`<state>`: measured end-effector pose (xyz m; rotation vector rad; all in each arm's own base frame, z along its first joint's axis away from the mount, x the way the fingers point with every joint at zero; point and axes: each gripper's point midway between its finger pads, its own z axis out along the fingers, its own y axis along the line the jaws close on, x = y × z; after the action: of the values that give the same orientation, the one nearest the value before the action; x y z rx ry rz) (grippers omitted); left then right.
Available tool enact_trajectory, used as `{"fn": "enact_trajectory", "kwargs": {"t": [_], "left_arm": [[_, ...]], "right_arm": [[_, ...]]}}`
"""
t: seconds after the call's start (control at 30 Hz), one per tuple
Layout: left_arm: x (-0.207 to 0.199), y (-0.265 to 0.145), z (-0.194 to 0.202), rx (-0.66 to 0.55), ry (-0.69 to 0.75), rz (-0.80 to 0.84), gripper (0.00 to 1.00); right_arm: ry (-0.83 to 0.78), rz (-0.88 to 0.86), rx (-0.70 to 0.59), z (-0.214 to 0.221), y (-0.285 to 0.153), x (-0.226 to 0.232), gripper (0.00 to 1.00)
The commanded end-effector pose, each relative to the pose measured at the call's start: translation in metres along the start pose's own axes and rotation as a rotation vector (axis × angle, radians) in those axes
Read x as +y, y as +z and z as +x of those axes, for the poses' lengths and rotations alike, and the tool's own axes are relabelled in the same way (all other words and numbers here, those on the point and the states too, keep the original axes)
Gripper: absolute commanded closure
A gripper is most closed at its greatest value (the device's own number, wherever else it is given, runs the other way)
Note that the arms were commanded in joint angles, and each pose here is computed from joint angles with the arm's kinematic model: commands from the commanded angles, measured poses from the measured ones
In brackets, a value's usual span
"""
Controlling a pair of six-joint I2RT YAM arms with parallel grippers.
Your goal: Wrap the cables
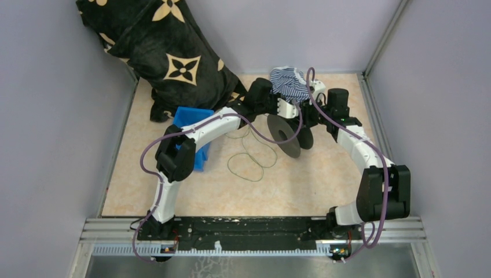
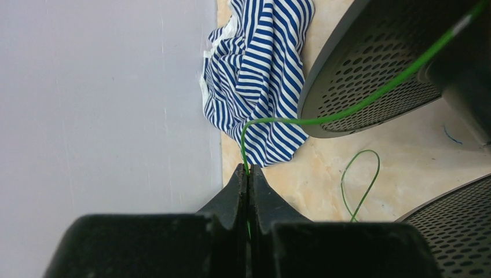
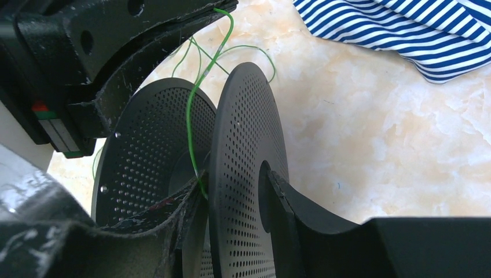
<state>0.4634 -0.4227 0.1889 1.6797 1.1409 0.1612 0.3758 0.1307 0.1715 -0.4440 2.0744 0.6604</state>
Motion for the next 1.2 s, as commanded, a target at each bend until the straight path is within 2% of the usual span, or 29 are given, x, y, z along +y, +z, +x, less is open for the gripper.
{"fn": "enact_trajectory", "kwargs": {"t": [0.0, 0.33, 0.8, 1.17], "left_arm": [[-0.005, 0.008, 0.002, 0.004, 0.041, -0.007, 1.0], [-0.002, 0.006, 0.003, 0.001, 0.09, -0.013, 1.0], [-0.004, 0.005, -0.016, -0.027, -0.072, 0.006, 1.0], [-0.011, 0.007, -0.026, -0.036, -0.089, 0.012, 1.0]], "right_arm": [[-0.051, -0.022, -0.074, -0.031, -0.003, 0.005, 0.58], [-0.059, -0.047, -0.068, -0.029, -0.003, 0.008, 0.57], [-0.033, -0.023, -0.074, -0.03, -0.001, 0.005, 0.6], [-0.038, -0.021, -0.082, -0.031, -0.002, 0.007, 0.6]]}}
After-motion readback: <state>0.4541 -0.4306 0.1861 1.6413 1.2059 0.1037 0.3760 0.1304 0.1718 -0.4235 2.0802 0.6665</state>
